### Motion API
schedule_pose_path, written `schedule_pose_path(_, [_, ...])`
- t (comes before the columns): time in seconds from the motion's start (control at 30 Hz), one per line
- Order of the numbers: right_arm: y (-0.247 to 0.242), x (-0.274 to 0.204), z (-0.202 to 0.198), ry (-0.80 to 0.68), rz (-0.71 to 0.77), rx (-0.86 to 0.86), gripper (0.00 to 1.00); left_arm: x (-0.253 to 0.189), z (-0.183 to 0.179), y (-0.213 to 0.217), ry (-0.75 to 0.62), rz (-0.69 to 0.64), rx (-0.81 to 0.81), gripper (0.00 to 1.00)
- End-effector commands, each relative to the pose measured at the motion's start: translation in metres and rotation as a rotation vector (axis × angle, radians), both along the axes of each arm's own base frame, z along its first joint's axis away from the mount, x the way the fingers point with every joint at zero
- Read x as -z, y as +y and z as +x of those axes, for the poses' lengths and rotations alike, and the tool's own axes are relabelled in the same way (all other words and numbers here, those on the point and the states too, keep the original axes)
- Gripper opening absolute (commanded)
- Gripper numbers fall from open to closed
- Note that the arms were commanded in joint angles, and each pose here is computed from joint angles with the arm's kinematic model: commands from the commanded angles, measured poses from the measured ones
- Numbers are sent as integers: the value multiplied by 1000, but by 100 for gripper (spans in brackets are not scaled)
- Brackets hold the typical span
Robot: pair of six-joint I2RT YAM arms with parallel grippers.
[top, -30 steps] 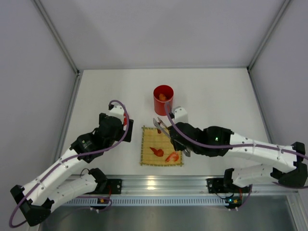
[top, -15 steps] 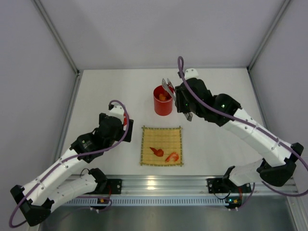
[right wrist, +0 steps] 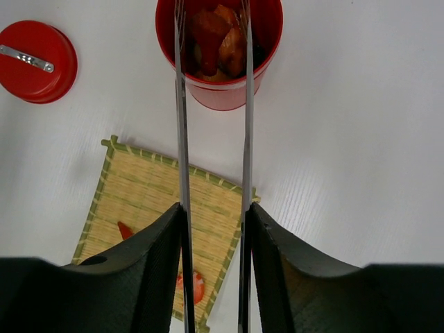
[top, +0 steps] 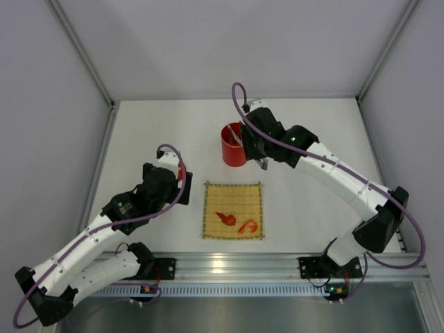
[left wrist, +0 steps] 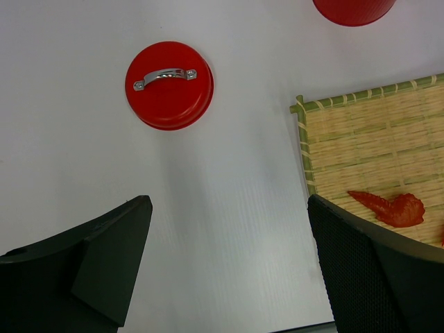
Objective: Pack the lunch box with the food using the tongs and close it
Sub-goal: Place the fake food in the packing box.
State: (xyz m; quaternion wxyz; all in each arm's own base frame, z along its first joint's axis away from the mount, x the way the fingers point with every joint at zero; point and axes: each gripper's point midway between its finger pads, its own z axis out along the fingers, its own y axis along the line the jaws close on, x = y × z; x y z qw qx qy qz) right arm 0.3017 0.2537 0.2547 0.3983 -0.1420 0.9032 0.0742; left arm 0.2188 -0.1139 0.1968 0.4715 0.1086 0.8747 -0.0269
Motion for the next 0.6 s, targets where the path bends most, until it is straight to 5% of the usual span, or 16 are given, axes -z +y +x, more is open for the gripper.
schedule_pose_path(0.0, [6,-40,16,-111,93,10,42,-6,2,-3,-28,-27,5,99])
schedule_pose_path(0.1, [5,-45,16,-116,81,6,49,-6,2,-3,-31,-28,6,99])
schedule_pose_path(0.3, [-6,-67,3,-141,107,2,49,-6,2,-3,-29,-26,3,99])
schedule_pose_path(0.57, [11,-44,-90,-80,59,-181,47,-6,2,-3,-29,-26,3,99])
